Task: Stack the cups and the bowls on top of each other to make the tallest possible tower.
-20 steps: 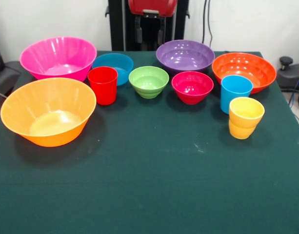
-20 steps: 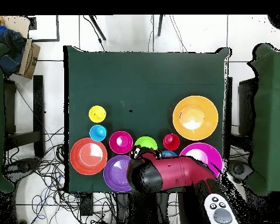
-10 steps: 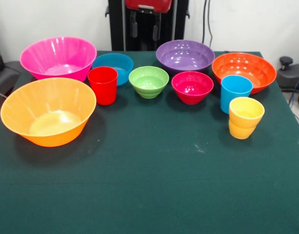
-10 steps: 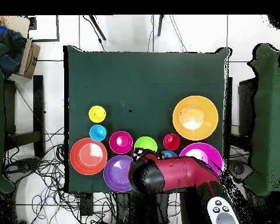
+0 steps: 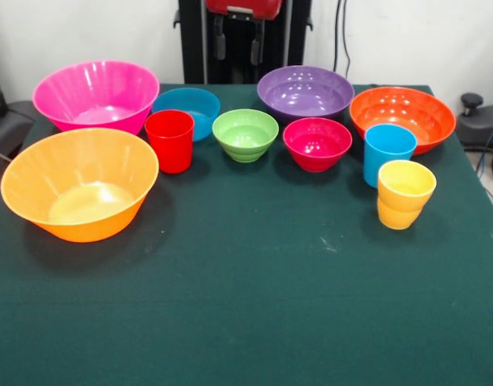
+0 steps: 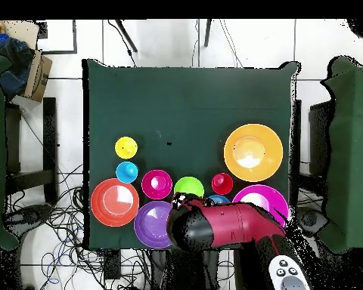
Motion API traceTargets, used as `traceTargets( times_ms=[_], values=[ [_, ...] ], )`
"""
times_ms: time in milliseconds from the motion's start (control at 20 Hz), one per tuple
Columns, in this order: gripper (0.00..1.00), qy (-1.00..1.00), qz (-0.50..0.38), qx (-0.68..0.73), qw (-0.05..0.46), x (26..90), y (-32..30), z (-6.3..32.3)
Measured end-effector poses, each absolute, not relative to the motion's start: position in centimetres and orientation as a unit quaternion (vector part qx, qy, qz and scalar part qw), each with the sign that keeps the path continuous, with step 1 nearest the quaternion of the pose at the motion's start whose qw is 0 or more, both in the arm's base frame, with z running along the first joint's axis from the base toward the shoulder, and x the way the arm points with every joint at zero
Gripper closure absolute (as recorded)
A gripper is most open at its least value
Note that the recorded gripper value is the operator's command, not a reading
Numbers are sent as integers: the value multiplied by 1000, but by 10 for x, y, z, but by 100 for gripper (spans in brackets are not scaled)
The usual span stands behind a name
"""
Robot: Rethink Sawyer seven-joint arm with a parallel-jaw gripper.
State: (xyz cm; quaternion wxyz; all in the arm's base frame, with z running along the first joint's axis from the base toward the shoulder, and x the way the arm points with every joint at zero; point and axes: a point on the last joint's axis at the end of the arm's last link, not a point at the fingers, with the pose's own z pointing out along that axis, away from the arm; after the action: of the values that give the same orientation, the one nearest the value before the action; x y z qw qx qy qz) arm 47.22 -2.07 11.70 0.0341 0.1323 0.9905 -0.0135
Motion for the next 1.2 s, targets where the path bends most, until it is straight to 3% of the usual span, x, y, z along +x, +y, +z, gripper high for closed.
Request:
traceTargets(
  times_ms=[1200],
  values=[
    [0, 994, -19, 101, 28, 463, -21, 107]
  ],
)
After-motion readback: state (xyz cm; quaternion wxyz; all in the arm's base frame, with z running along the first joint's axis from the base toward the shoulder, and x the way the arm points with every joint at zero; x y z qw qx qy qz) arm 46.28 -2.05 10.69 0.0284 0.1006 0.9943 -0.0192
